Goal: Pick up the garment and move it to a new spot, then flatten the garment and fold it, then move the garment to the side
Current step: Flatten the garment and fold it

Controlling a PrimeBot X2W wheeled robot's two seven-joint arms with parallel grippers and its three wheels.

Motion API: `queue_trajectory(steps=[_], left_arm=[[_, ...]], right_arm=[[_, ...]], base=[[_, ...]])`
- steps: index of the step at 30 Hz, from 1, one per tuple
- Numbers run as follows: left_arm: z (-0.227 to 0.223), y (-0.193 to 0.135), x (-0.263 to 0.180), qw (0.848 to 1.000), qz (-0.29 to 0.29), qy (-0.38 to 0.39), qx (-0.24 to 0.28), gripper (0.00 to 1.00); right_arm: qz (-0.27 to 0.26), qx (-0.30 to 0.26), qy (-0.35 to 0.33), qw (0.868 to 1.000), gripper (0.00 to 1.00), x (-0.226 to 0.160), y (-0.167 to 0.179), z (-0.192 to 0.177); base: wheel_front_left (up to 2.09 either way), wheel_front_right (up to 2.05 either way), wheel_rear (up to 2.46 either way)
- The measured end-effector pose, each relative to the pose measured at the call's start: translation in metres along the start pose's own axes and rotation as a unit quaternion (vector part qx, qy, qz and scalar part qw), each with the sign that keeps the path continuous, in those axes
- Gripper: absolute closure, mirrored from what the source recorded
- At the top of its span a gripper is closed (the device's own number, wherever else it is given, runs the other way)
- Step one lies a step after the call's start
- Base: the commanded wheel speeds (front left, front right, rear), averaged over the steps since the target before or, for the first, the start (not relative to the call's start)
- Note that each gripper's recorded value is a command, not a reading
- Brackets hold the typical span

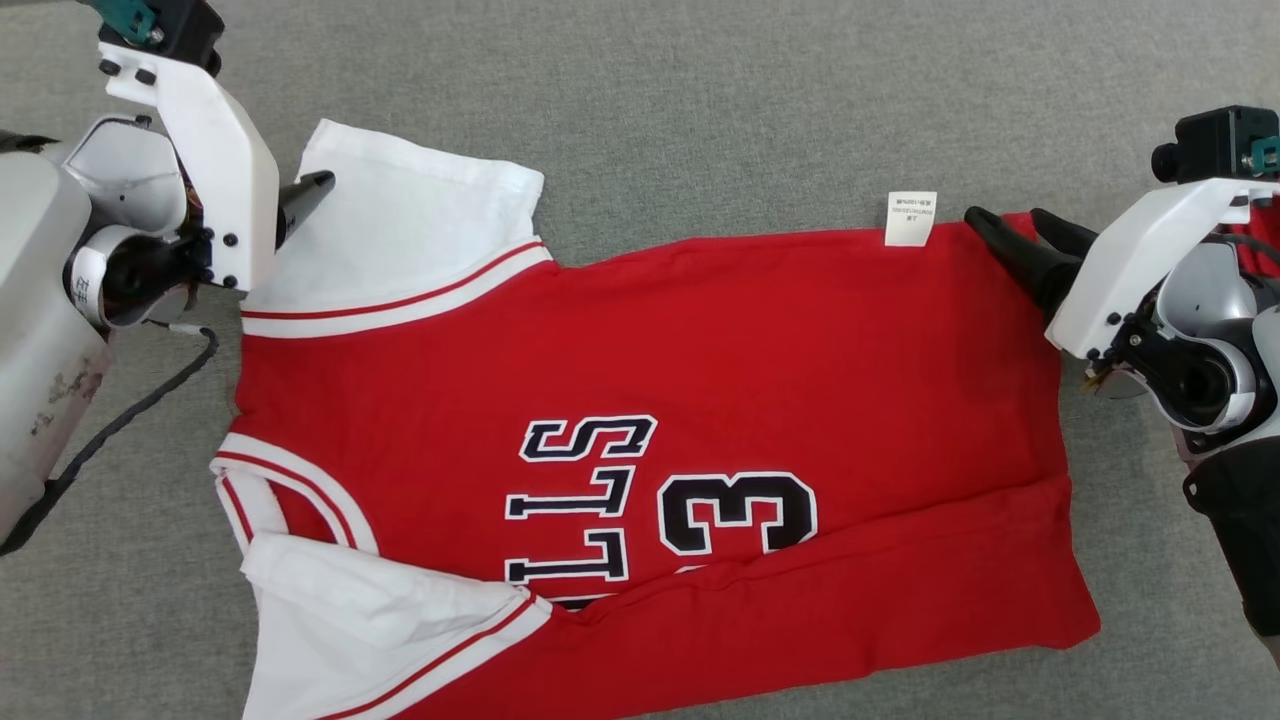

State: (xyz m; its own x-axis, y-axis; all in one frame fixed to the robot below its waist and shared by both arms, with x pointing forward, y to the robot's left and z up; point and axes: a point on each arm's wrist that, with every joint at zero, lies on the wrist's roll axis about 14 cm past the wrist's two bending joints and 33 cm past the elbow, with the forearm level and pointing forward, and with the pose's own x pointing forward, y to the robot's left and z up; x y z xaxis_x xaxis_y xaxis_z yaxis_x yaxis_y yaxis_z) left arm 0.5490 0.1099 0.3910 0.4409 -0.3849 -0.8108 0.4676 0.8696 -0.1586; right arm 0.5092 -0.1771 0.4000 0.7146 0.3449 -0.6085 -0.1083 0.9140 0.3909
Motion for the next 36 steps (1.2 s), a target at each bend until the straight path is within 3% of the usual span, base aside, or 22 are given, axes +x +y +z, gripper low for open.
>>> queue_trajectory(steps=[15, 17, 18, 19, 20, 22, 23, 36], left_arm=[[0.01, 0.001, 0.05, 1.0, -0.012, 0.017, -0.012, 0.0], [0.01, 0.003, 0.05, 1.0, -0.008, 0.02, -0.011, 0.38], [0.009, 0.004, 0.05, 1.0, -0.006, 0.022, -0.011, 0.49], [0.008, 0.005, 0.049, 1.0, -0.004, 0.024, -0.012, 0.49], [0.007, 0.006, 0.049, 1.0, -0.003, 0.025, -0.013, 0.64], [0.007, 0.007, 0.047, 1.0, 0.0, 0.027, -0.014, 1.0], [0.007, 0.007, 0.046, 1.0, -0.001, 0.027, -0.013, 1.0], [0.02, 0.001, 0.02, 1.0, 0.003, -0.004, -0.01, 1.0]], right_arm=[[0.009, 0.009, 0.007, 1.0, 0.0, 0.008, -0.005, -0.013], [0.012, 0.009, 0.009, 1.0, 0.3, 0.008, -0.004, -0.014], [0.012, 0.008, 0.009, 1.0, 0.43, 0.008, -0.004, -0.014], [0.011, 0.007, 0.01, 1.0, 0.52, 0.007, -0.005, -0.015], [0.011, 0.006, 0.01, 1.0, 0.59, 0.007, -0.005, -0.015], [0.013, 0.003, 0.012, 1.0, 0.92, 0.008, -0.003, -0.016], [0.015, 0.001, 0.011, 1.0, 1.0, 0.008, -0.002, -0.016], [0.025, -0.022, -0.056, 0.998, 1.0, -0.003, 0.012, 0.007]], base=[[0.0, 0.0, 0.0], [0.0, 0.0, 0.0], [0.0, 0.0, 0.0], [0.0, 0.0, 0.0], [0.0, 0.0, 0.0], [0.0, 0.0, 0.0], [0.0, 0.0, 0.0], [0.0, 0.0, 0.0]])
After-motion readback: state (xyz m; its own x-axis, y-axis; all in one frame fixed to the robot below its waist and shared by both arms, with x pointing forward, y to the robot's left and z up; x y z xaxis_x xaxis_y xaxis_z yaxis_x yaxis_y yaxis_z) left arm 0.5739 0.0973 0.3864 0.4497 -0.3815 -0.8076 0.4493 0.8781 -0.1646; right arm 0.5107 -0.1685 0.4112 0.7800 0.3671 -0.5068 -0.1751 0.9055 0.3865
